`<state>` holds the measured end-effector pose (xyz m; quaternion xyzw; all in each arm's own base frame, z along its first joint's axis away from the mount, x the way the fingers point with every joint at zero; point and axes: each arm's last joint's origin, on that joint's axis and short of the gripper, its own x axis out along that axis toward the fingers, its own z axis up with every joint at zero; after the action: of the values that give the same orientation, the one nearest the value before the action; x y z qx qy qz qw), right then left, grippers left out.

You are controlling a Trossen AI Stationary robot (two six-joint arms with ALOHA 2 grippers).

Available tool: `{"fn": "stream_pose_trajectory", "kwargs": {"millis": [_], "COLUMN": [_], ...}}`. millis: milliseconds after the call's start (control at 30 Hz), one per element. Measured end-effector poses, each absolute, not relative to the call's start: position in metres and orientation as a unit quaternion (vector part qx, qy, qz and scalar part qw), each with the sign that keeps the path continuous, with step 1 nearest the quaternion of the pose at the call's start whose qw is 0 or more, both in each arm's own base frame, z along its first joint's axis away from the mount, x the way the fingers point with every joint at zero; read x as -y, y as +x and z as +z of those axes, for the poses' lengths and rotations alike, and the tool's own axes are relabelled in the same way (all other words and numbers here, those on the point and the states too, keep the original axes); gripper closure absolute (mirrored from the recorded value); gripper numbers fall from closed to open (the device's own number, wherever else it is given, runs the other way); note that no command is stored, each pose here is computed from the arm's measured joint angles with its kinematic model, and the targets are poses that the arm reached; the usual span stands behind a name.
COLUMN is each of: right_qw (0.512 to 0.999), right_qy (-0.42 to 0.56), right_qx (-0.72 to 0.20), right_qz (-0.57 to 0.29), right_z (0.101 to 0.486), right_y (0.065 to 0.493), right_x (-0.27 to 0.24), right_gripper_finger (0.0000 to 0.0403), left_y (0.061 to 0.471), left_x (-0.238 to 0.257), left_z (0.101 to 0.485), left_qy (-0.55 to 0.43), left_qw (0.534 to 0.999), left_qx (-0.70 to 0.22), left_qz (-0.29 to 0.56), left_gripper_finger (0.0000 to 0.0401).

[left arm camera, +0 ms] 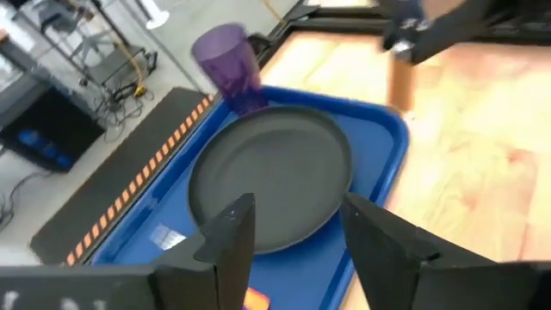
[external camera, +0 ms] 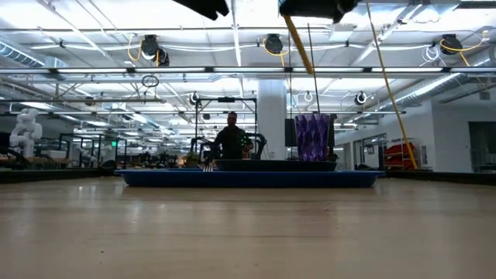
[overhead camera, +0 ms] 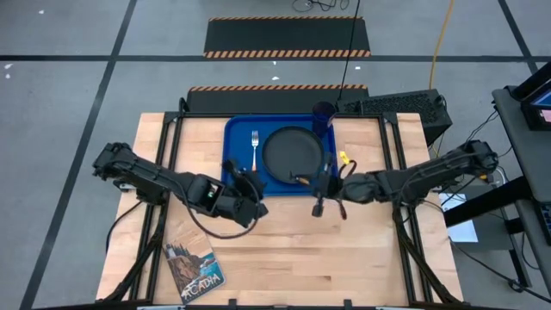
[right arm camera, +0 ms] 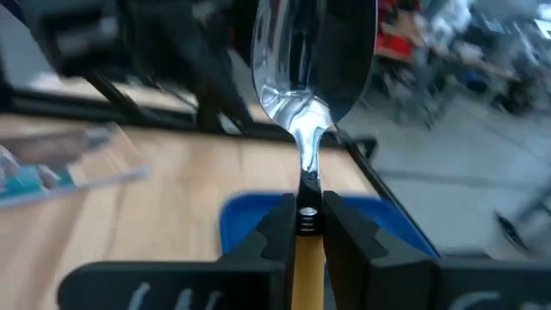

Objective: Pick and place plate/cup/fork/spoon on tray
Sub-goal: Put the yellow spoon on the blue serving tray to the left of the orange fork

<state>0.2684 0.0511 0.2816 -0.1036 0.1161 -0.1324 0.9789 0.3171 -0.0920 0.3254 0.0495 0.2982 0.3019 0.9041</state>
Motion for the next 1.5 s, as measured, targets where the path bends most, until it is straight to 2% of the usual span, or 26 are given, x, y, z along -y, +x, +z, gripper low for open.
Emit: {"fn": "stream_pose_trajectory", "kwargs": {"millis": [133, 300, 500, 767, 967, 1100, 1433, 1500], "right_qw": [0.988, 0.988, 0.989, 0.989, 0.989, 0.989, 0.987, 0.988], "right_qy": [-0.100, -0.103, -0.105, -0.104, -0.104, -0.106, -0.116, -0.118], "right_qx": [-0.060, -0.034, 0.007, 0.018, 0.019, 0.018, 0.011, 0.008], "right_qz": [-0.099, -0.108, -0.101, -0.101, -0.102, -0.104, -0.108, -0.102], "right_z": [0.277, 0.272, 0.274, 0.276, 0.277, 0.276, 0.277, 0.277], "right_y": [0.270, 0.268, 0.265, 0.264, 0.264, 0.264, 0.262, 0.262], "right_x": [-0.043, -0.034, -0.033, -0.033, -0.033, -0.033, -0.033, -0.033], "right_gripper_finger": [0.0375, 0.0371, 0.0372, 0.0370, 0.0370, 0.0370, 0.0369, 0.0369], "left_y": [0.334, 0.353, 0.373, 0.394, 0.405, 0.405, 0.401, 0.400], "left_x": [0.096, 0.100, 0.088, 0.071, 0.066, 0.063, 0.065, 0.065], "left_z": [0.316, 0.313, 0.311, 0.302, 0.293, 0.293, 0.294, 0.293], "left_qy": [0.076, 0.108, 0.086, 0.041, 0.054, 0.060, 0.073, 0.077], "left_qw": [0.908, 0.921, 0.933, 0.949, 0.950, 0.946, 0.942, 0.940], "left_qx": [-0.292, -0.264, -0.231, -0.207, -0.203, -0.201, -0.217, -0.224], "left_qz": [0.290, 0.267, 0.262, 0.234, 0.232, 0.247, 0.246, 0.245], "left_gripper_finger": [0.0177, 0.0128, 0.0122, 0.0157, 0.0190, 0.0233, 0.0371, 0.0373]}}
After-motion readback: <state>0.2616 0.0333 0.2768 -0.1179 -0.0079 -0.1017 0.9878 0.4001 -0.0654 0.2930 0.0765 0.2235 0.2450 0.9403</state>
